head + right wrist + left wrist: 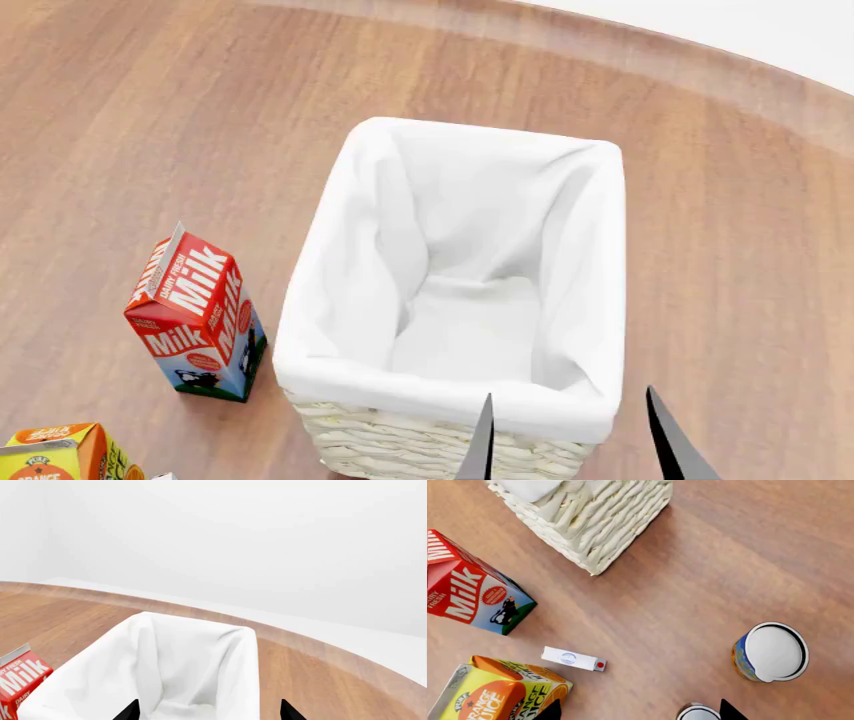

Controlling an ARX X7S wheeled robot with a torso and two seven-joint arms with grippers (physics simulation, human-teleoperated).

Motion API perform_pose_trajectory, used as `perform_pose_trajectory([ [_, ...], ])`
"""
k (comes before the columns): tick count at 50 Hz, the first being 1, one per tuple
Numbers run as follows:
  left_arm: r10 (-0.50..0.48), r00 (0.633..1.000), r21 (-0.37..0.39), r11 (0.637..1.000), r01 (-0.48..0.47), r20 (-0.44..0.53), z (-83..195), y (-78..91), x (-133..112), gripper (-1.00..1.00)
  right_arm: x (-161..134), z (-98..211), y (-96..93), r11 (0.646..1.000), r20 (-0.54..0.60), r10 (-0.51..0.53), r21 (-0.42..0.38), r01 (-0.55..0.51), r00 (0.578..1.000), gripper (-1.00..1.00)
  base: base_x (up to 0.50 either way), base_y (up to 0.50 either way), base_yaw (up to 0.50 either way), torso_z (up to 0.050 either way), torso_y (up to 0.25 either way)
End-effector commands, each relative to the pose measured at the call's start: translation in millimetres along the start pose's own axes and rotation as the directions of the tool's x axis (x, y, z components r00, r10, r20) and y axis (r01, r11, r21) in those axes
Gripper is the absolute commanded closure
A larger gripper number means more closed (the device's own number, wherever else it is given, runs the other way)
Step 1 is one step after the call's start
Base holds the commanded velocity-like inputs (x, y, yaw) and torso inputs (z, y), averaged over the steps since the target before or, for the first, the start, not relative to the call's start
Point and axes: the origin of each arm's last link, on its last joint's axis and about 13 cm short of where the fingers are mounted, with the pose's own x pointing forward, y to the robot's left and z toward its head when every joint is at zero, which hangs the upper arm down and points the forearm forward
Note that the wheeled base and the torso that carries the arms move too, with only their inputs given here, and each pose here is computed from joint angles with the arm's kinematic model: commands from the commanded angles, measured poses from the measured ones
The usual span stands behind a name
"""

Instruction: Pick up the tomato sauce, and put it in the basket.

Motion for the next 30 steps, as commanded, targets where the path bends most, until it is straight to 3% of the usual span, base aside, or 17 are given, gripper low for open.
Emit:
perform_pose_trajectory([
  [1, -0.039, 0.999, 0.008, 0.999, 0.039, -0.032, -5, -7.8, 6, -1.00, 0, 0, -0.6, 1.000, 0.000, -0.002, 0.001, 0.002, 1.000, -1.00, 0.00, 0.00, 0.00, 0.000, 0.000],
  [30, -0.111, 0.990, -0.045, 0.993, 0.107, -0.091, -31, -30.6, 22, -1.00, 0, 0, 1.5, 1.000, -0.002, 0.005, -0.001, -0.005, 1.000, -1.00, 0.00, 0.00, 0.00, 0.000, 0.000],
])
